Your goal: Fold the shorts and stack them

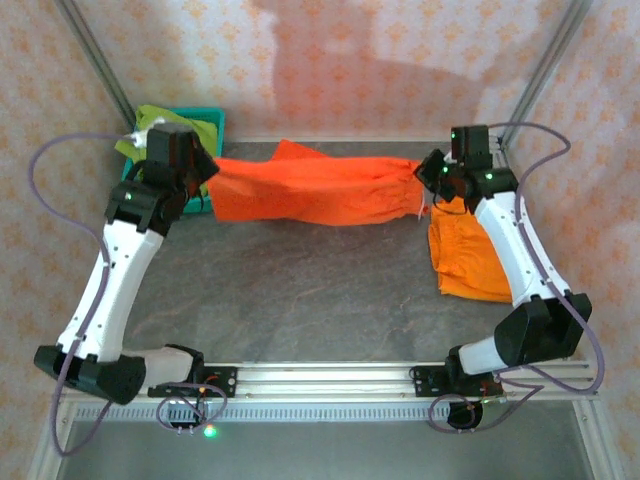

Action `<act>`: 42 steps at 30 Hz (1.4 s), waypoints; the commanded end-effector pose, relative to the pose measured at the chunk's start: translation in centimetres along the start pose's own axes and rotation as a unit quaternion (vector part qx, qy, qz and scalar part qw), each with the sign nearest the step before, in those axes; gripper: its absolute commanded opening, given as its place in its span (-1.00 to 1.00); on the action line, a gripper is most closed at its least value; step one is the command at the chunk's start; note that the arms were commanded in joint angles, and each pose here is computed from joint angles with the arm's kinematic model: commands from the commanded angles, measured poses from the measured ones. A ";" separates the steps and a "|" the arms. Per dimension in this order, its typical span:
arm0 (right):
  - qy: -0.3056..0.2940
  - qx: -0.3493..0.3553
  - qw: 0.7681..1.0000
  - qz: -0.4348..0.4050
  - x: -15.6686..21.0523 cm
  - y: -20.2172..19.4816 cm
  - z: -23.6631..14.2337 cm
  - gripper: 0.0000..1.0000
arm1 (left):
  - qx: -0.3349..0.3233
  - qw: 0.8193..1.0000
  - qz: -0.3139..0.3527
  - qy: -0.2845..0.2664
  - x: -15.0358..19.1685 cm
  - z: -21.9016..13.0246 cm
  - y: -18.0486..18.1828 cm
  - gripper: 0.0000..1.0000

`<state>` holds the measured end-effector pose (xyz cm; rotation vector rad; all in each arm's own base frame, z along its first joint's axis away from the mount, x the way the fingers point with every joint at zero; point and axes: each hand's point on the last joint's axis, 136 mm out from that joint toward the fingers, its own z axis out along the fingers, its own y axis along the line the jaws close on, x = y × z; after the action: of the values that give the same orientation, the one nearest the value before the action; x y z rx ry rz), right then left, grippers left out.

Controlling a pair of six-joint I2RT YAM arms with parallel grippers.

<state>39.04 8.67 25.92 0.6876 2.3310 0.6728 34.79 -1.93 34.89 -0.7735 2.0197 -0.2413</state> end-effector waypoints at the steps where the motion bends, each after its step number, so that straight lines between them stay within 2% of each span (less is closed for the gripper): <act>1: 0.024 -0.007 1.000 0.005 2.8 -1.8 -0.6 -1.00 | 0.004 1.000 0.010 0.014 2.3 -0.9 2.4 -1.00; 10: 0.109 -0.007 0.994 0.022 14.8 -7.4 -1.5 -1.00 | -0.029 0.998 -0.008 0.058 10.9 -3.4 11.3 -1.00; 13: 0.119 0.008 0.992 0.035 17.4 -9.5 -1.5 -1.00 | -0.032 0.998 -0.020 0.048 11.6 -3.8 12.6 -1.00; 15: 0.118 0.010 0.992 0.041 17.9 -10.2 -1.5 -1.00 | -0.025 0.999 -0.024 0.034 10.9 -4.0 12.2 -1.00; 23: 0.083 0.019 0.996 0.020 15.7 -9.0 -2.3 -1.00 | -0.002 1.000 -0.006 0.003 5.8 -3.3 7.3 -1.00; 31: 0.016 0.025 1.000 0.006 11.3 -6.5 -3.0 -1.00 | 0.016 0.999 0.026 -0.021 0.1 -0.9 1.0 -1.00; 42: -0.026 0.027 0.999 0.026 7.1 -4.9 -3.0 -1.00 | 0.018 0.998 0.056 -0.027 -3.6 3.9 -4.6 -1.00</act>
<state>29.40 9.75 20.32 0.7717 2.3752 0.6505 40.31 -3.62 35.18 -0.6565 2.0541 -0.2267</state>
